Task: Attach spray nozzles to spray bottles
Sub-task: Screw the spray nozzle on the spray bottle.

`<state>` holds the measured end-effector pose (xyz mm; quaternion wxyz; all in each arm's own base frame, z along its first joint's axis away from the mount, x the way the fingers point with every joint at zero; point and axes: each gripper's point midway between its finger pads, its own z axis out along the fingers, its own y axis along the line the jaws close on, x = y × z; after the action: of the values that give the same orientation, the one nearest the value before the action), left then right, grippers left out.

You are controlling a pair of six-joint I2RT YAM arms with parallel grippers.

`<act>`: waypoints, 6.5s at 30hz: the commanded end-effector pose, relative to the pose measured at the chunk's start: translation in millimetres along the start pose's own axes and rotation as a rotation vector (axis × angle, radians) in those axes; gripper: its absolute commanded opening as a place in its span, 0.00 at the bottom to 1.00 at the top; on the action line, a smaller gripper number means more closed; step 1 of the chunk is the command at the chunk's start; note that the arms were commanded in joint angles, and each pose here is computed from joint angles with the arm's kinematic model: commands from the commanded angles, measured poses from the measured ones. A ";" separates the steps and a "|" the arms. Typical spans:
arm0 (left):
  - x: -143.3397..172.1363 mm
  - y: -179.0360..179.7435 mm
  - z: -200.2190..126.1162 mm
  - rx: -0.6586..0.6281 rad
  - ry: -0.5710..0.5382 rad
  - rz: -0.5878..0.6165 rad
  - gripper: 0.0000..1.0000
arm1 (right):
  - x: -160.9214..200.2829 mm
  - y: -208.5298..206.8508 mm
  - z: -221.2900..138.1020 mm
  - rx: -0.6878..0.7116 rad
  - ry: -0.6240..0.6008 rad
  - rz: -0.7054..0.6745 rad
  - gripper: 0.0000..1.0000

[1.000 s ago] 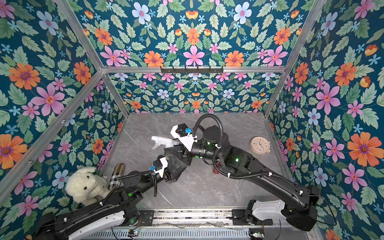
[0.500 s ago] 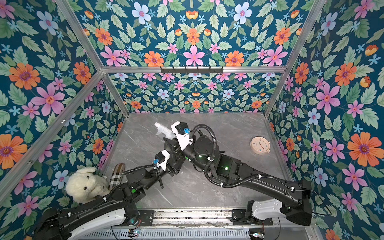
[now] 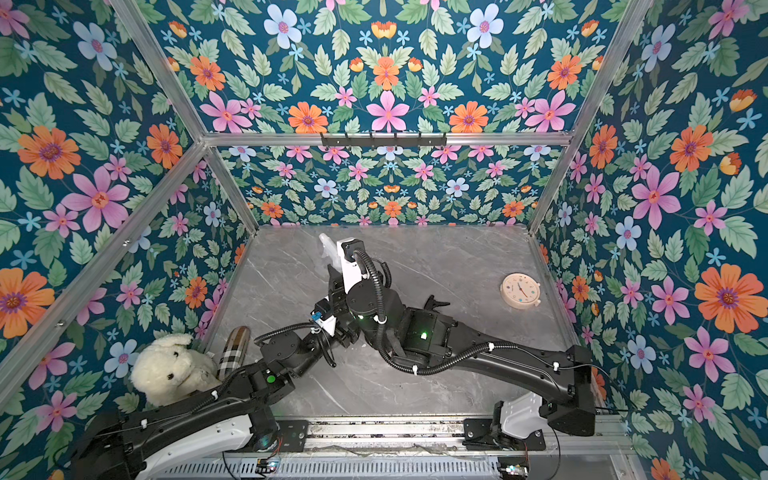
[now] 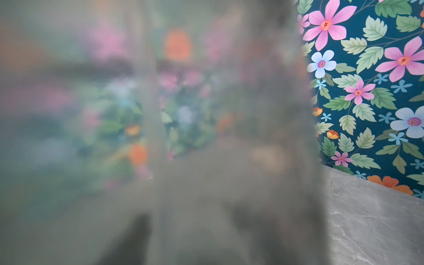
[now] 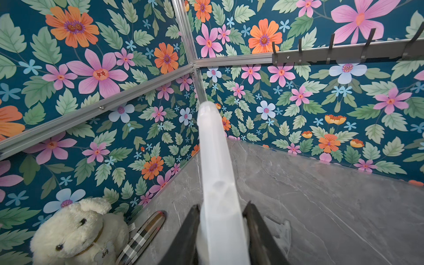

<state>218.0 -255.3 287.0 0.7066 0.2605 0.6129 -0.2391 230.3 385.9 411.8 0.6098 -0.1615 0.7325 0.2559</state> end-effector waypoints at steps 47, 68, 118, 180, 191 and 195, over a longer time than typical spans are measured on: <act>-47.1 -59.0 -23.6 0.379 -0.168 0.032 0.00 | -45.7 4.7 -110.5 -0.959 0.138 -0.095 0.47; -44.2 -63.0 -22.4 0.398 -0.157 0.037 0.00 | -32.0 19.8 -96.4 -0.953 0.187 -0.155 0.49; -50.7 -14.0 1.1 0.080 -0.158 0.037 0.00 | -27.4 21.2 -59.9 -0.259 0.080 -0.163 0.62; -42.7 -73.2 -20.6 0.452 -0.137 0.039 0.00 | -38.7 -1.7 -92.0 -0.717 0.132 -0.212 0.58; -45.2 -62.7 -17.7 0.387 -0.152 0.036 0.00 | -30.4 -0.6 -83.7 -0.704 0.148 -0.158 0.23; -47.0 -53.0 -13.2 0.326 -0.156 0.033 0.00 | -18.0 5.6 -73.8 -0.644 0.154 -0.140 0.21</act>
<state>161.9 -291.4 309.3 0.6719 0.3848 0.5240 -0.3549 166.8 340.3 447.4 0.4865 -0.4362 0.6261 0.4255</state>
